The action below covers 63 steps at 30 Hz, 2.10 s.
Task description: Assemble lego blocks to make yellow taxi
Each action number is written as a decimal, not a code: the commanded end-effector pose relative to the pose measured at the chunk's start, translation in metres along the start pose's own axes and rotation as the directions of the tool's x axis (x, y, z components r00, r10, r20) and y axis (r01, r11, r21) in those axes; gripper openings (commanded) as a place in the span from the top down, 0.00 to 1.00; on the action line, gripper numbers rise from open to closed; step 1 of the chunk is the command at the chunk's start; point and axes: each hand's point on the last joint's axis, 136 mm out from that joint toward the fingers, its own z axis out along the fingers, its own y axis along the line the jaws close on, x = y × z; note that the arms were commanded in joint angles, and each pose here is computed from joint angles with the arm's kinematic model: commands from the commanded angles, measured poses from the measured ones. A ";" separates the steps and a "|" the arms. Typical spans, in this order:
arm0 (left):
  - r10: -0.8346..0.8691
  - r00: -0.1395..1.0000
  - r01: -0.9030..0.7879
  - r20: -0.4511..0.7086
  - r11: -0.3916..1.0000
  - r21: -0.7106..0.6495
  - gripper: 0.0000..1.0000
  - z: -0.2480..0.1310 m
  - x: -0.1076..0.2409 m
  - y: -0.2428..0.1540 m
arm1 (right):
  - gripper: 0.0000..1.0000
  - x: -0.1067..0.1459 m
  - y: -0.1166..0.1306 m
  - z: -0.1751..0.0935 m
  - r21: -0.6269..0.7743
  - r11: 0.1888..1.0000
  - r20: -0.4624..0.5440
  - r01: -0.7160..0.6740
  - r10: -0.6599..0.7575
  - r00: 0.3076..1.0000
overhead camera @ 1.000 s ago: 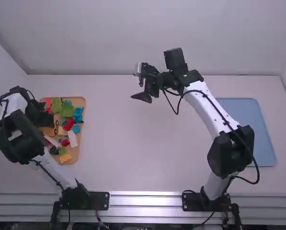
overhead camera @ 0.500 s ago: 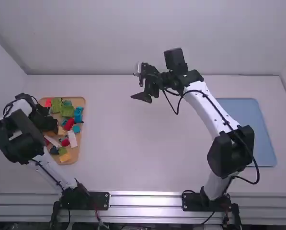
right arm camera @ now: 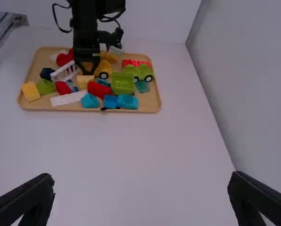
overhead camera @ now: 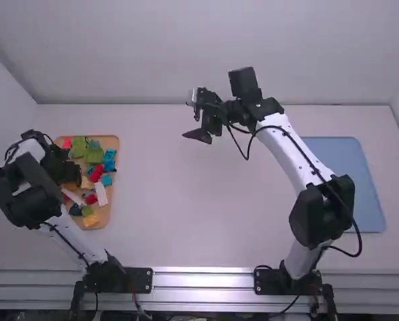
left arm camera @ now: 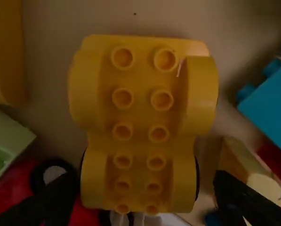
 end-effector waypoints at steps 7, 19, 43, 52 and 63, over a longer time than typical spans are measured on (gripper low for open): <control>-0.003 0.999 0.004 -0.038 1.000 0.002 0.30 0.020 0.015 -0.007 | 0.01 -0.014 -0.002 -0.007 0.015 1.000 0.020 0.025 -0.025 0.999; -0.160 0.986 0.160 0.045 0.987 0.001 0.64 -0.056 -0.015 -0.001 | 0.01 -0.014 -0.003 -0.008 0.018 0.999 0.021 0.030 -0.031 0.999; 0.940 0.304 -0.952 0.153 0.299 0.060 0.67 -0.109 0.056 -0.373 | 0.01 -0.011 -0.028 -0.079 -0.014 0.991 0.204 -0.131 0.131 0.970; 0.986 0.013 -0.999 0.168 0.008 0.033 0.59 -0.056 0.096 -0.430 | 0.01 -0.010 -0.009 -0.109 -0.048 0.995 0.236 -0.093 0.102 0.966; 0.998 -0.034 -0.999 0.052 -0.035 0.036 0.53 -0.009 0.098 -0.420 | 0.01 -0.016 -0.002 -0.105 -0.066 0.994 0.237 -0.090 0.103 0.966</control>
